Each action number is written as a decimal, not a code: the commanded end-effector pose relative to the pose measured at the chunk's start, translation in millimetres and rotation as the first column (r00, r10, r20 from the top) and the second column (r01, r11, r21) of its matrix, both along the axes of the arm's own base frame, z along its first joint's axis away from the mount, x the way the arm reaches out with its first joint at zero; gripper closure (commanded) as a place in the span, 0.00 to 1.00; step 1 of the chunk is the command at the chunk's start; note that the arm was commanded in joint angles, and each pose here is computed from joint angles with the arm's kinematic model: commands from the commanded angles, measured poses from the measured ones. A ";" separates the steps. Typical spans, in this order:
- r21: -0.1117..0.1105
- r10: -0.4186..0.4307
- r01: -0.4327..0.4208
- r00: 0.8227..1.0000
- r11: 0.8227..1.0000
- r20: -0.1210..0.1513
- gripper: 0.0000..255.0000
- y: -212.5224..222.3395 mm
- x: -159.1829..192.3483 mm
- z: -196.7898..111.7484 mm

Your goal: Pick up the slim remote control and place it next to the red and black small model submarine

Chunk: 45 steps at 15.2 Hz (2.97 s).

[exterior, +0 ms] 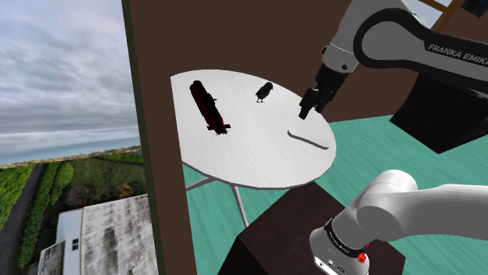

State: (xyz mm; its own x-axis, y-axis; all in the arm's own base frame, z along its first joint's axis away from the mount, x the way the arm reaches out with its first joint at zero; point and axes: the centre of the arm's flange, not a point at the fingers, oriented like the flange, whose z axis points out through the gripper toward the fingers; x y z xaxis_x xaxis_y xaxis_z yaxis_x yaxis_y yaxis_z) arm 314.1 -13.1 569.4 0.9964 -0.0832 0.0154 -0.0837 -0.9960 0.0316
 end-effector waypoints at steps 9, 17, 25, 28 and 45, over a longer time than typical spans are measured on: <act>0.015 0.147 -0.147 0.989 0.989 -0.003 0.00 -88.2 -4.1 -61.4; 0.029 0.291 -0.291 0.957 0.956 -0.004 0.00 -175.2 4.5 -124.1; 0.044 0.428 -0.428 0.904 0.903 -0.002 0.00 -259.1 25.5 -188.0; 0.049 0.478 -0.477 0.878 0.877 -0.001 0.00 -289.4 36.5 -212.3; 0.051 0.494 -0.493 0.869 0.868 -0.001 0.00 -298.5 40.6 -260.5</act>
State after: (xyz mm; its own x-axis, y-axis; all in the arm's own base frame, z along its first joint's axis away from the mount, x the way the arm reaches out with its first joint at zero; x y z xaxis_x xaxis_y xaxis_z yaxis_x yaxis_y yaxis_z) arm 354.7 -311.7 308.9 0.9078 0.4194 0.0104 0.4195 -0.9075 -0.0196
